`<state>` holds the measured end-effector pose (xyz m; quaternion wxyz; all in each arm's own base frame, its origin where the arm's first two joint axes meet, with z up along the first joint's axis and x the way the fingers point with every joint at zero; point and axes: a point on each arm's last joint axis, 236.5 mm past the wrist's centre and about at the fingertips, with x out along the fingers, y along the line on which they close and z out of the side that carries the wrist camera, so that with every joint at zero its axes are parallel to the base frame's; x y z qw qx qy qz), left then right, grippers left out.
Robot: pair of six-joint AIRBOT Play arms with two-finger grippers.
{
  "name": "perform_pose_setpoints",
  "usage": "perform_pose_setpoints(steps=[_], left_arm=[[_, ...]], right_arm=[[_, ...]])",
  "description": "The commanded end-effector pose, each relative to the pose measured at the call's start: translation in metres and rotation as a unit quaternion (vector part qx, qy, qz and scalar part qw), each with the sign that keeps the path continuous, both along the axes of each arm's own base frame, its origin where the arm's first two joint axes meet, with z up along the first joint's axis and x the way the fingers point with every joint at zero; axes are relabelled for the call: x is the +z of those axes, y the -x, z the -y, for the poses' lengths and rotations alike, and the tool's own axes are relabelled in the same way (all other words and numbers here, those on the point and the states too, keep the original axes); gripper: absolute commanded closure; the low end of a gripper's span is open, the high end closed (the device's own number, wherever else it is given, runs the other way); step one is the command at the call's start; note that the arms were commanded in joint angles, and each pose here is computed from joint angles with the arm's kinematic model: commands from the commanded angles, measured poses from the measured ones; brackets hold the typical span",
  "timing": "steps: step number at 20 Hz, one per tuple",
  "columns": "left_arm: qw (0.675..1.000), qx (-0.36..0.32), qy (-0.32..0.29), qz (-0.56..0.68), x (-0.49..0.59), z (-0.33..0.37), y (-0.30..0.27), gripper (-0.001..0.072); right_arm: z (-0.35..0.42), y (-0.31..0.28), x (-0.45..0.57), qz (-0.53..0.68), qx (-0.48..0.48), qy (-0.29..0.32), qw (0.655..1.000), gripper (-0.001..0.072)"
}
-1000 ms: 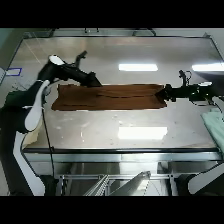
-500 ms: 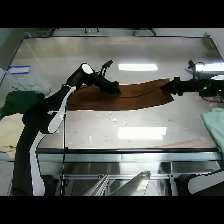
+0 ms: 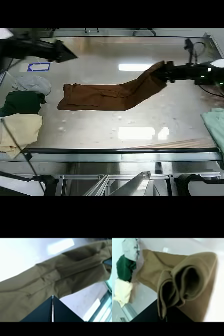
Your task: Fold the shirts.
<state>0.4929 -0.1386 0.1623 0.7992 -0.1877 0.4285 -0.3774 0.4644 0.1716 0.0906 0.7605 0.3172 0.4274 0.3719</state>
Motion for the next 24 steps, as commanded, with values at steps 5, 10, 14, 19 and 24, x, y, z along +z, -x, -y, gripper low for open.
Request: perform_pose_setpoints(steps=[5,10,14,19,24], left_arm=[[0.993,0.119,-0.007,-0.005,0.012,-0.128,0.053,0.0692],[0.992,0.092,0.026,-0.085,-0.043,-0.11,0.088,0.0692],[0.99,0.115,0.023,-0.075,-0.05,-0.106,0.096,0.0692],[0.994,0.101,0.013,-0.04,-0.02,-0.105,0.095,0.0692],[0.997,0.075,0.017,-0.031,-0.001,-0.098,0.103,0.0692]], right_arm=[[-0.236,0.026,0.038,0.085,-0.001,-0.017,0.996,0.0687],[-0.382,0.035,-0.027,0.089,0.006,-0.043,0.995,0.0685],[-0.44,0.073,-0.071,0.049,0.085,-0.063,0.993,0.0018],[-0.406,0.079,-0.044,0.027,0.171,-0.073,0.982,0.0156],[-0.275,0.055,0.015,-0.023,0.251,-0.071,0.965,0.0236]])
